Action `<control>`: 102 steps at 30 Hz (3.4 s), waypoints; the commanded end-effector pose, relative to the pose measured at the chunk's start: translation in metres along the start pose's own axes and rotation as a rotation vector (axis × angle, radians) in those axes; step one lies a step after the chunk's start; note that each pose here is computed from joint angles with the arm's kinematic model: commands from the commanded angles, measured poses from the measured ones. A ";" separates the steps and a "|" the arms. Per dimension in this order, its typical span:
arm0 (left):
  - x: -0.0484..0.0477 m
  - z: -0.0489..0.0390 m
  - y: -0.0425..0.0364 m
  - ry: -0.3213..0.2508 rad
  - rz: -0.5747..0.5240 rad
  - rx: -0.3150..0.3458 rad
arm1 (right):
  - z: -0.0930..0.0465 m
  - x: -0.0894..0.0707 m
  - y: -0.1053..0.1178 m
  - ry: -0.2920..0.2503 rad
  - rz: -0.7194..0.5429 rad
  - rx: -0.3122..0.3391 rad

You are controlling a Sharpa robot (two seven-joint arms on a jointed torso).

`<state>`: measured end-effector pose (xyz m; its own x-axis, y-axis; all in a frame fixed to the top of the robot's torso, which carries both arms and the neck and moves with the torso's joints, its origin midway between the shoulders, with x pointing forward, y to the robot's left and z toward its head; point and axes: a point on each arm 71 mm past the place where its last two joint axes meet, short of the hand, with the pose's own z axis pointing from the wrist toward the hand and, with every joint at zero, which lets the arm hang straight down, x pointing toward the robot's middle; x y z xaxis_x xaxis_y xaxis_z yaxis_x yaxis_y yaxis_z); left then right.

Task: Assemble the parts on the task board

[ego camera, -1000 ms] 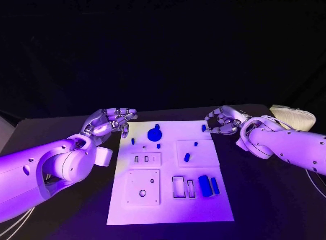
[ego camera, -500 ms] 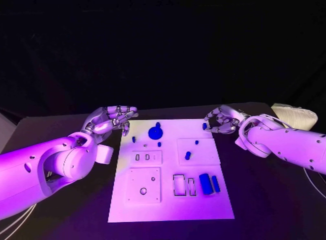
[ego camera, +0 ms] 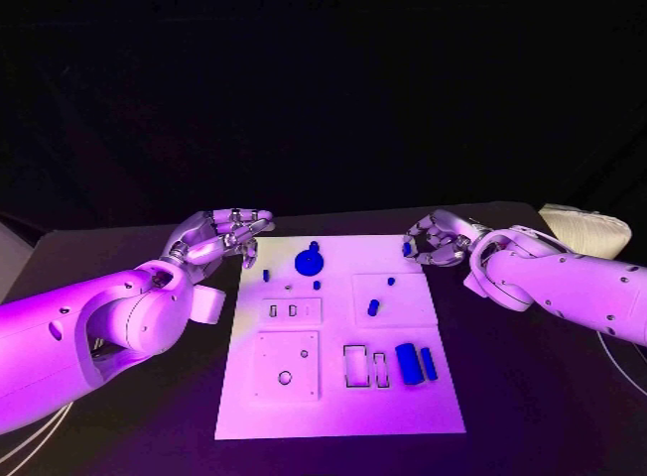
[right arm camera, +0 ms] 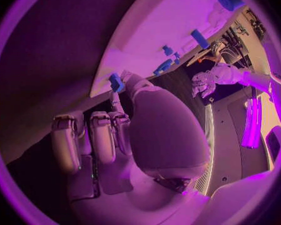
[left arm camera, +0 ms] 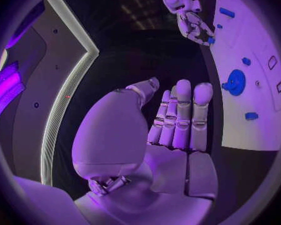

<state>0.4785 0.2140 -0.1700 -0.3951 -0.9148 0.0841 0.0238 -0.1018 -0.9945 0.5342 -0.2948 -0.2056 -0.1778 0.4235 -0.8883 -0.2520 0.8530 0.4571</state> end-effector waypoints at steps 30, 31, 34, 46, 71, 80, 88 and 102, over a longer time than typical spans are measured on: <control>0.0007 -0.0004 -0.0013 0.013 -0.003 0.005 | 0.002 0.002 0.001 -0.024 -0.019 0.024; 0.0006 -0.0004 -0.0013 0.013 -0.003 0.005 | 0.002 0.001 0.001 -0.028 -0.020 0.026; 0.0005 -0.0004 -0.0013 0.013 -0.002 0.005 | 0.002 0.000 0.001 -0.048 -0.021 0.031; 0.0007 -0.0003 -0.0012 0.013 -0.002 0.005 | -0.009 -0.009 0.026 -0.143 -0.002 0.022; 0.0043 0.0032 0.0013 0.017 0.001 -0.009 | -0.019 0.058 0.175 -0.042 0.052 -0.217; 0.0052 0.0033 0.0017 0.017 0.007 -0.016 | -0.018 0.091 0.195 0.002 0.046 -0.228; 0.0059 0.0033 0.0020 0.020 0.013 -0.020 | -0.017 0.109 0.199 0.028 0.027 -0.211; 0.0062 0.0034 0.0024 0.027 0.018 -0.024 | -0.017 0.129 0.198 0.058 -0.007 -0.191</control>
<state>0.4798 0.2088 -0.1728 -0.4058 -0.9115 0.0678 0.0040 -0.0759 -0.9971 0.4462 -0.0781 -0.2277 -0.2341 0.4249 -0.8744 -0.4153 0.7695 0.4851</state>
